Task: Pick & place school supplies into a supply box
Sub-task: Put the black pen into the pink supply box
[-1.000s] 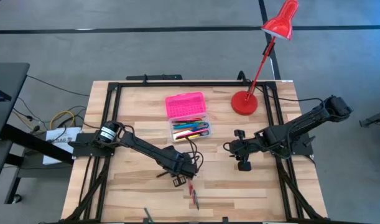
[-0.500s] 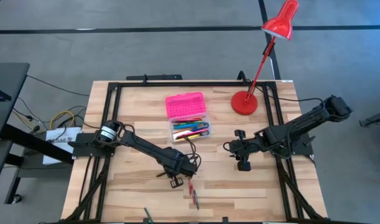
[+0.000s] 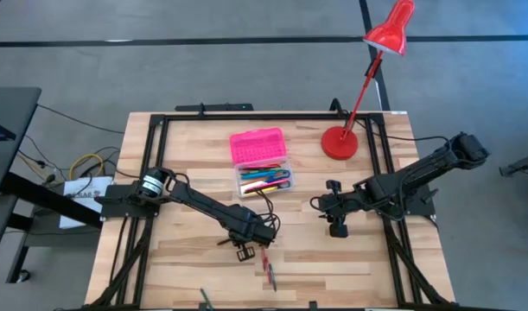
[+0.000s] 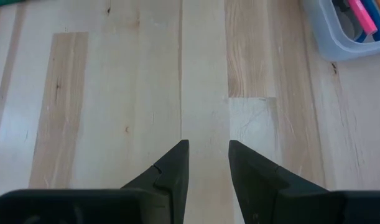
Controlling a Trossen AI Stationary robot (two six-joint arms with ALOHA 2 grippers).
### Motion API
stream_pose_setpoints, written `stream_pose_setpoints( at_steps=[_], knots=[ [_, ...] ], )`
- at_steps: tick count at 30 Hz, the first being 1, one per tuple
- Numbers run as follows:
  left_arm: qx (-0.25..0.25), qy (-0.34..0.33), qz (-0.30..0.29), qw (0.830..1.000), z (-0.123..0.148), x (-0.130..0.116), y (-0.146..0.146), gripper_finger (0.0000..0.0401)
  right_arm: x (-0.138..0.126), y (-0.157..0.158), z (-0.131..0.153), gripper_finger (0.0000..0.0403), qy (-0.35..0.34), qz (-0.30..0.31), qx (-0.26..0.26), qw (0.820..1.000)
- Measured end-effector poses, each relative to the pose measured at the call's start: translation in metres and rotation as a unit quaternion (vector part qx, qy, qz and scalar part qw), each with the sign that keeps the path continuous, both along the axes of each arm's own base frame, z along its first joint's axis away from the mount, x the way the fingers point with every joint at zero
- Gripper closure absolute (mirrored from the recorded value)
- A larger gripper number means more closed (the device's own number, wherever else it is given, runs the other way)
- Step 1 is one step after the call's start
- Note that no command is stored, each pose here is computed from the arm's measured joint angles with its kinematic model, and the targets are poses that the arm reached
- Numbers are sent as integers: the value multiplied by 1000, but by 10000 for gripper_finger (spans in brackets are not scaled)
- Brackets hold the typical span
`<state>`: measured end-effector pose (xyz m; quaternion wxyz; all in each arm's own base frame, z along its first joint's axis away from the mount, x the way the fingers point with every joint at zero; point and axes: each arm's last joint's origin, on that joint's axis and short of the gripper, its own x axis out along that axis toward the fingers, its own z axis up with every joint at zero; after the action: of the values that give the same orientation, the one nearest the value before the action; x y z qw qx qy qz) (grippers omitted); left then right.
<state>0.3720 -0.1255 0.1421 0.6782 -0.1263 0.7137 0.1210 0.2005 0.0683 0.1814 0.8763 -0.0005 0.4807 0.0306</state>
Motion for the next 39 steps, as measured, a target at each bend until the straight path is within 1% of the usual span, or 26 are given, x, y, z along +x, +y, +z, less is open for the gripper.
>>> stream_pose_setpoints(
  at_steps=[4, 12, 15, 20, 23, 28, 31, 34, 36, 39],
  knots=[
    [17, -10, -1, 1000, 8, 7, 3, 387, 0, 0, 0, 296, -3, -2, -3, 1000],
    [48, -46, -4, 998, 39, 24, 19, 387, 2, 0, 1, 296, -10, 0, -2, 1000],
    [74, -50, -11, 996, 52, 30, 32, 387, 2, 0, 1, 296, -12, 0, -2, 1000],
    [125, -57, -24, 990, 71, 39, 67, 387, 3, 1, 2, 296, -17, -2, 1, 1000],
    [143, -63, -28, 987, 74, 44, 91, 387, 4, 1, 3, 296, -25, -10, 9, 1000],
    [149, -89, -37, 984, 74, 53, 124, 382, 6, 2, 4, 296, -34, -16, 19, 999],
    [160, -116, -45, 979, 76, 60, 138, 380, 5, 2, 4, 296, -33, -28, 27, 999],
    [164, -127, -60, 976, 77, 62, 149, 380, 5, 2, 4, 296, -32, -41, 35, 998],
    [160, -127, -71, 976, 76, 63, 156, 379, 6, 2, 4, 296, -32, -52, 39, 997],
    [147, -124, -70, 979, 72, 61, 165, 377, 6, 1, 4, 296, -33, -79, 51, 995]
  ],
)
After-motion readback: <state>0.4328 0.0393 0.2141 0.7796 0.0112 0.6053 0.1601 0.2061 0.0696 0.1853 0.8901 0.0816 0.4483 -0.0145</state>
